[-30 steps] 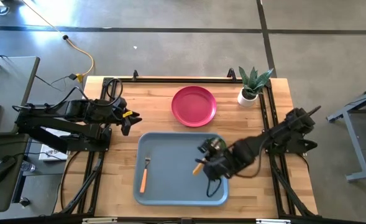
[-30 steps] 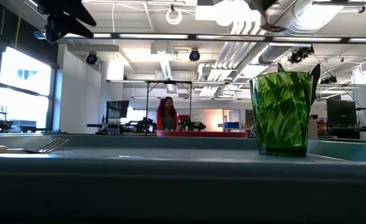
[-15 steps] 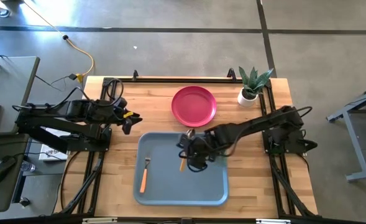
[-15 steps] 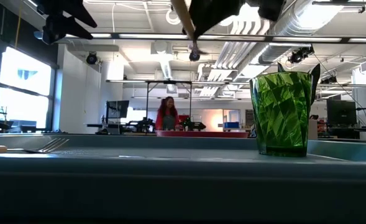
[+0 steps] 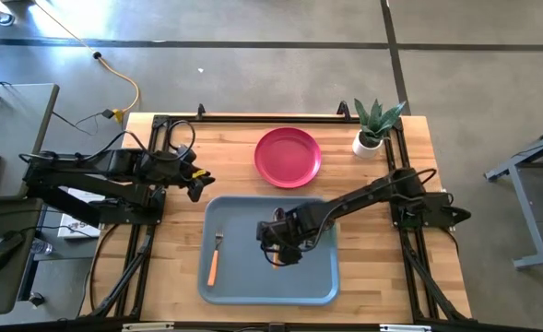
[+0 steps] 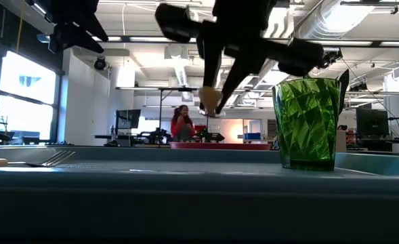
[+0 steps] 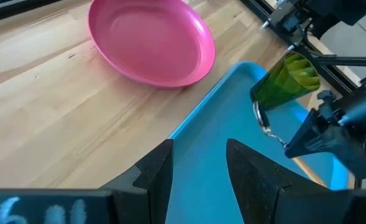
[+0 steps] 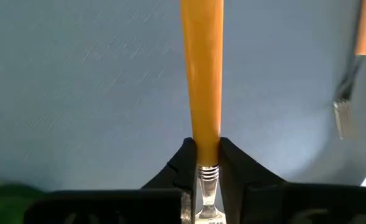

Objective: Pick and place plate/cup/fork/spoon on tray
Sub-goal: Put the yellow spoon on the blue serving tray to the right of the orange fork

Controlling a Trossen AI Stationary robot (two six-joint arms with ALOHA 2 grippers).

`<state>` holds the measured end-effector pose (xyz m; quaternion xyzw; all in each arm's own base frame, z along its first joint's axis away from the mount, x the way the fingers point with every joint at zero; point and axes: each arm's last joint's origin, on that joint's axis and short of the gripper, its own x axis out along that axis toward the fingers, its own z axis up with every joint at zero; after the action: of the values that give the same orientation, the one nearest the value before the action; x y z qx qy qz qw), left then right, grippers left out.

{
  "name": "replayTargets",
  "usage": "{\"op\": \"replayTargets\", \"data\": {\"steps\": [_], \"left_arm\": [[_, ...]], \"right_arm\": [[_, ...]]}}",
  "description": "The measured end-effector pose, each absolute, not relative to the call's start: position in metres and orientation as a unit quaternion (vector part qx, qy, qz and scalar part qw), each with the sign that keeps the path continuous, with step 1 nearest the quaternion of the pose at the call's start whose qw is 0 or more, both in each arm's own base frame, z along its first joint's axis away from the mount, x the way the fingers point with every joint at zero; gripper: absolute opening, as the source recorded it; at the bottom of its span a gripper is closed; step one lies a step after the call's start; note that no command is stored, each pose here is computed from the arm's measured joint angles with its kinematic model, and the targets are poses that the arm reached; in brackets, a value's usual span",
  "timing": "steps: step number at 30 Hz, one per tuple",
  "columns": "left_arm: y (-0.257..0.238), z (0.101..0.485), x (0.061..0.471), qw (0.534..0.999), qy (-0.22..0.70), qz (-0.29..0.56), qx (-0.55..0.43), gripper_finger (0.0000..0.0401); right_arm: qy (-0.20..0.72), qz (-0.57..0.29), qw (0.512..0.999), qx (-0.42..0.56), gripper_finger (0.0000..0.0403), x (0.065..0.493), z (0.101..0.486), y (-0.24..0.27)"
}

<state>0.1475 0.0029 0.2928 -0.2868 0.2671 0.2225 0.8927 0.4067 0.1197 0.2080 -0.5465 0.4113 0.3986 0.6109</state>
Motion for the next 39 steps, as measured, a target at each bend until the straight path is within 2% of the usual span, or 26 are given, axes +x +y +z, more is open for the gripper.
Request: {"op": "replayTargets", "data": {"steps": [17, 26, 39], "left_arm": [[0.003, 0.292, 0.148, 0.894, 0.273, 0.222, -0.278, 0.0140], [0.003, 0.292, 0.148, 0.894, 0.274, 0.221, -0.277, 0.0140], [0.003, 0.292, 0.148, 0.894, 0.274, 0.222, -0.278, 0.0140]], "right_arm": [[0.432, 0.439, 0.612, -0.496, 0.0021, 0.417, 0.164, 0.127], [0.434, 0.435, 0.622, -0.485, 0.0021, 0.418, 0.163, 0.127], [0.437, 0.434, 0.624, -0.481, 0.0069, 0.417, 0.163, 0.127]]}}
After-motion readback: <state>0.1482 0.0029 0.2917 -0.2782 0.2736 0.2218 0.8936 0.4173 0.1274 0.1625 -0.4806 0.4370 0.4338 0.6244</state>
